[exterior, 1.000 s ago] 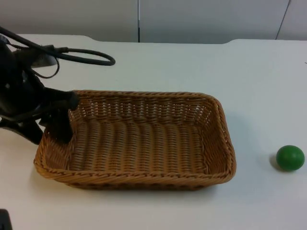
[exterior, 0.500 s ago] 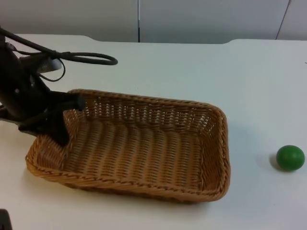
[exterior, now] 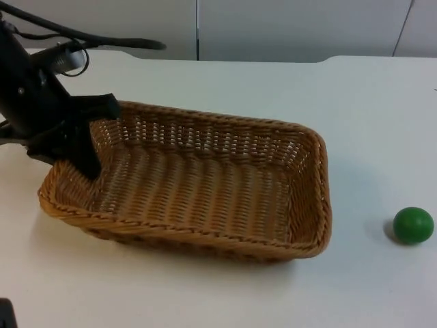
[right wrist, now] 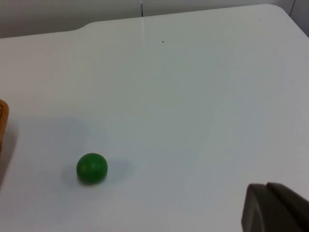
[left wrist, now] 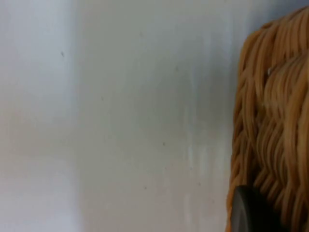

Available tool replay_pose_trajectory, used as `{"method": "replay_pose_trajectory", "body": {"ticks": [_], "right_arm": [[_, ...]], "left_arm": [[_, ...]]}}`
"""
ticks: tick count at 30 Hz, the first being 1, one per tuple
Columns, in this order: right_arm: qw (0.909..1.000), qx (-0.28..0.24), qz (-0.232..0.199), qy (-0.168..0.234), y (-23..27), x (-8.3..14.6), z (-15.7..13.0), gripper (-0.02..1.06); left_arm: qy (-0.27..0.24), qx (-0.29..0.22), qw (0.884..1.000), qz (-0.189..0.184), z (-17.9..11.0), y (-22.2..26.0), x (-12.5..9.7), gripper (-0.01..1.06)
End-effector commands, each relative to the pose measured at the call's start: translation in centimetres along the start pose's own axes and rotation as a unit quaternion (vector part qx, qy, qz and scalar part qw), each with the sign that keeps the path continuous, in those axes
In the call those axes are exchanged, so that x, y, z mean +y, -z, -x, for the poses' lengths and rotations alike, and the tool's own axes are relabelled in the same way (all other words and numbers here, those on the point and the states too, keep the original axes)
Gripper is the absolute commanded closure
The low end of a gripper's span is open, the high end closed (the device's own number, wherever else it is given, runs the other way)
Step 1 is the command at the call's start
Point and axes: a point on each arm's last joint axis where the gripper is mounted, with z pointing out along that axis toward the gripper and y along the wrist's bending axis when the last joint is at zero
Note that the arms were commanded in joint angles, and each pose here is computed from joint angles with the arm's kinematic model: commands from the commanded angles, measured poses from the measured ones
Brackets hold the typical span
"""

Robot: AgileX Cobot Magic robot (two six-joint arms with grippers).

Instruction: Pick up the basket with the left hand and place the ball into the basket with the right hand.

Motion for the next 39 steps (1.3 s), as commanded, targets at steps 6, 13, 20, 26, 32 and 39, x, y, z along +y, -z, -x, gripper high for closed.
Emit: {"method": "replay_pose_trajectory", "body": {"ticks": [6, 13, 20, 26, 32, 39], "right_arm": [[1.0, 0.001, -0.004, 0.001, -0.2, 0.0, -0.2, 1.05], [1.0, 0.001, -0.003, 0.001, -0.2, 0.0, -0.2, 1.05], [1.0, 0.001, -0.003, 0.001, -0.2, 0.0, -0.2, 1.05], [1.0, 0.001, -0.003, 0.001, -0.2, 0.0, -0.2, 1.05], [1.0, 0.001, -0.003, 0.001, -0.2, 0.0, -0.2, 1.05], [1.0, 0.001, -0.003, 0.001, -0.2, 0.0, -0.2, 1.05]], "left_arm": [[0.045, -0.018, 0.998, -0.051, 0.2, 2.7, 0.2, 1.05], [0.046, -0.056, 0.996, -0.058, 0.3, 5.2, -0.3, 1.05], [0.052, -0.057, 0.995, -0.063, 0.3, 5.2, -0.3, 1.05], [0.052, -0.059, 0.995, -0.062, 0.3, 5.2, -0.3, 1.05], [0.052, -0.062, 0.995, -0.061, 0.4, 5.2, -0.3, 1.05], [0.052, -0.062, 0.995, -0.061, 0.4, 5.2, -0.3, 1.05]]}}
